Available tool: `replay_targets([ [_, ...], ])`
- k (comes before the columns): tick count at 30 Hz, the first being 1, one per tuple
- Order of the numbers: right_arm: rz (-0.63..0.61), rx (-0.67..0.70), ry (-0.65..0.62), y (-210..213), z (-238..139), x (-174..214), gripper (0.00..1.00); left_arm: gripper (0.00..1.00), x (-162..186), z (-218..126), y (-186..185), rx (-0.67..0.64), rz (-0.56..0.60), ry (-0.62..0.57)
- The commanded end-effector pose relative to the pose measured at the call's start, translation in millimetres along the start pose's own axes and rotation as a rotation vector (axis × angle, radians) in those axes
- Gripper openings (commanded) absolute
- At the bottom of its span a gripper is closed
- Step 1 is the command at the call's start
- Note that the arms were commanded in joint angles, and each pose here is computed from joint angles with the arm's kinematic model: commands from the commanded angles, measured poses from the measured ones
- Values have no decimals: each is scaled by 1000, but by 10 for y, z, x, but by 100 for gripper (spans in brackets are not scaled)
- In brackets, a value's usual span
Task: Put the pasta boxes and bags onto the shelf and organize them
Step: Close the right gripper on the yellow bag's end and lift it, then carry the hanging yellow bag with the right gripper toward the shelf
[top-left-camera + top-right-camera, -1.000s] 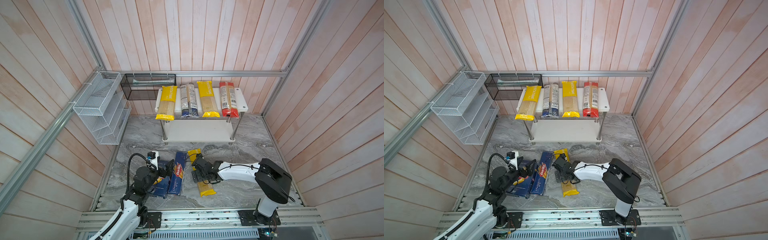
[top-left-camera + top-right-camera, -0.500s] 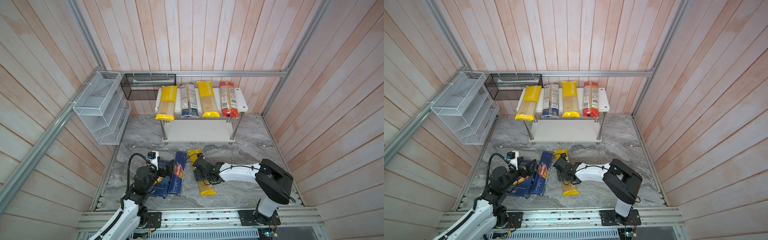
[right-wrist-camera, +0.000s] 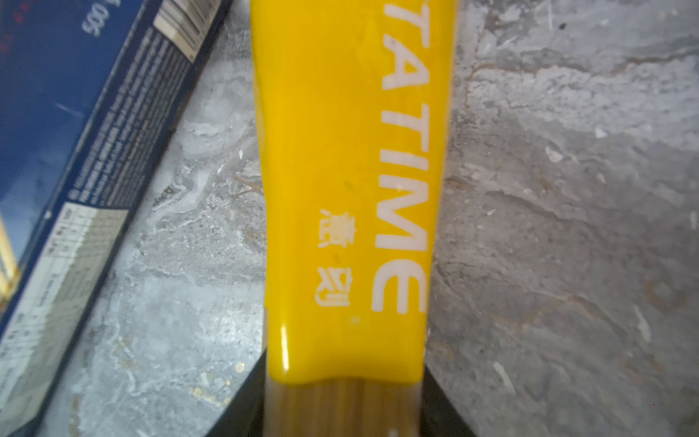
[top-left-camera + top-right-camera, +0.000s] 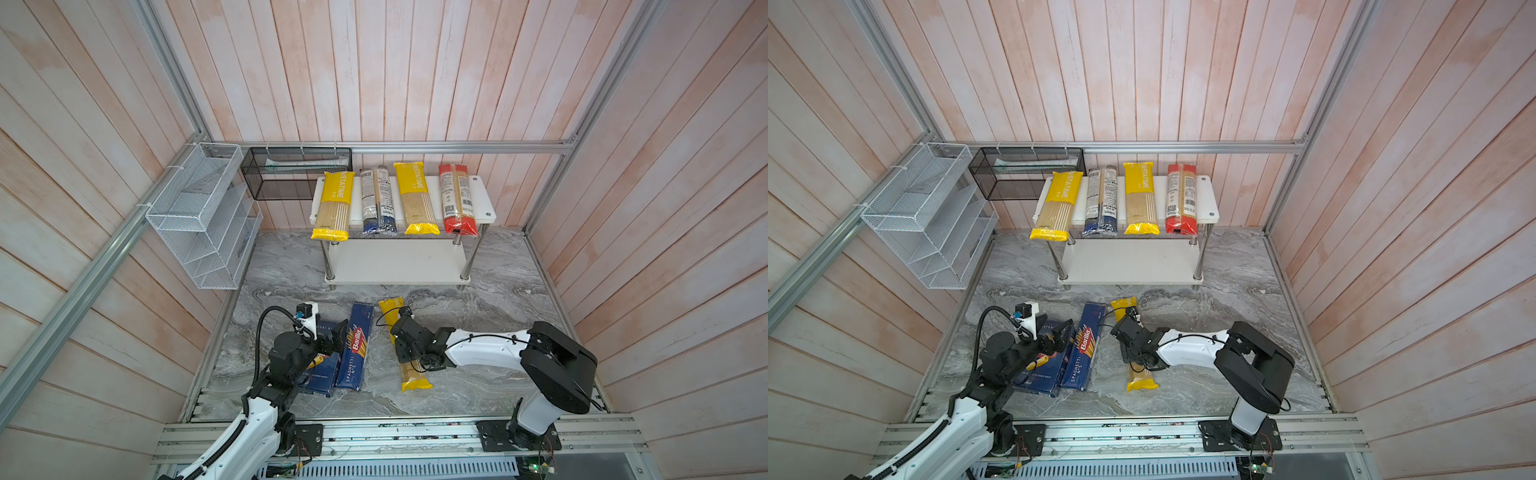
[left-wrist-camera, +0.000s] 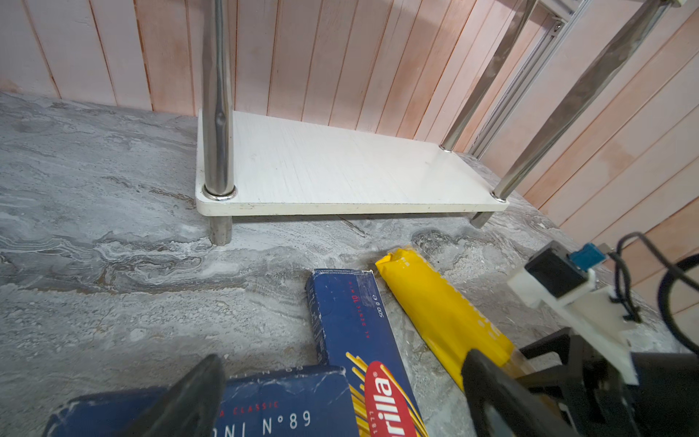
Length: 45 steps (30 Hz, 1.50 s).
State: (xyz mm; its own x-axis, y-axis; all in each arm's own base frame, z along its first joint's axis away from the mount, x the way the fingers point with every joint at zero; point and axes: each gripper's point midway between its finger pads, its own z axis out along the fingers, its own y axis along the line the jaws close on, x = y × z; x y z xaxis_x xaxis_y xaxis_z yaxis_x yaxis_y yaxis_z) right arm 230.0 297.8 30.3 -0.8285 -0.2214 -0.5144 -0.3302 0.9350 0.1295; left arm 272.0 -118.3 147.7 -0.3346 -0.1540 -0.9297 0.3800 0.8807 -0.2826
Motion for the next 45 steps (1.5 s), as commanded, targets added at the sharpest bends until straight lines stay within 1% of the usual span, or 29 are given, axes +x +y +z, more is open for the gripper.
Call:
replay_targets([
  [1,-8,27,29,-118,-37,115,37,100,-204,3,-75,24,13,-52],
  [3,-4,14,17,-107,-64,74,33,100,-197,1,-78,26,10,-51],
  [8,-15,-76,-11,52,-125,-33,28,100,-190,2,-78,28,8,-48],
  [11,-15,-103,-25,97,-167,-87,27,100,-181,2,-80,30,8,-47],
  [13,-8,-102,-32,92,-198,-116,25,100,-185,3,-80,29,9,-47],
  [15,0,-106,-47,88,-242,-145,22,100,-182,2,-66,21,8,-45],
  [18,37,-125,-79,66,-282,-178,21,100,-186,2,-64,20,8,-48],
  [24,48,-120,-104,2,-373,-240,15,100,-181,8,-73,25,7,-45],
  [28,54,-112,-137,-36,-492,-339,14,100,-180,12,-64,20,8,-43],
  [34,105,-133,-195,-160,-700,-429,10,100,-179,14,-59,18,7,-44],
  [45,184,-128,-276,-424,-949,-529,9,100,-174,24,-75,28,8,-40],
])
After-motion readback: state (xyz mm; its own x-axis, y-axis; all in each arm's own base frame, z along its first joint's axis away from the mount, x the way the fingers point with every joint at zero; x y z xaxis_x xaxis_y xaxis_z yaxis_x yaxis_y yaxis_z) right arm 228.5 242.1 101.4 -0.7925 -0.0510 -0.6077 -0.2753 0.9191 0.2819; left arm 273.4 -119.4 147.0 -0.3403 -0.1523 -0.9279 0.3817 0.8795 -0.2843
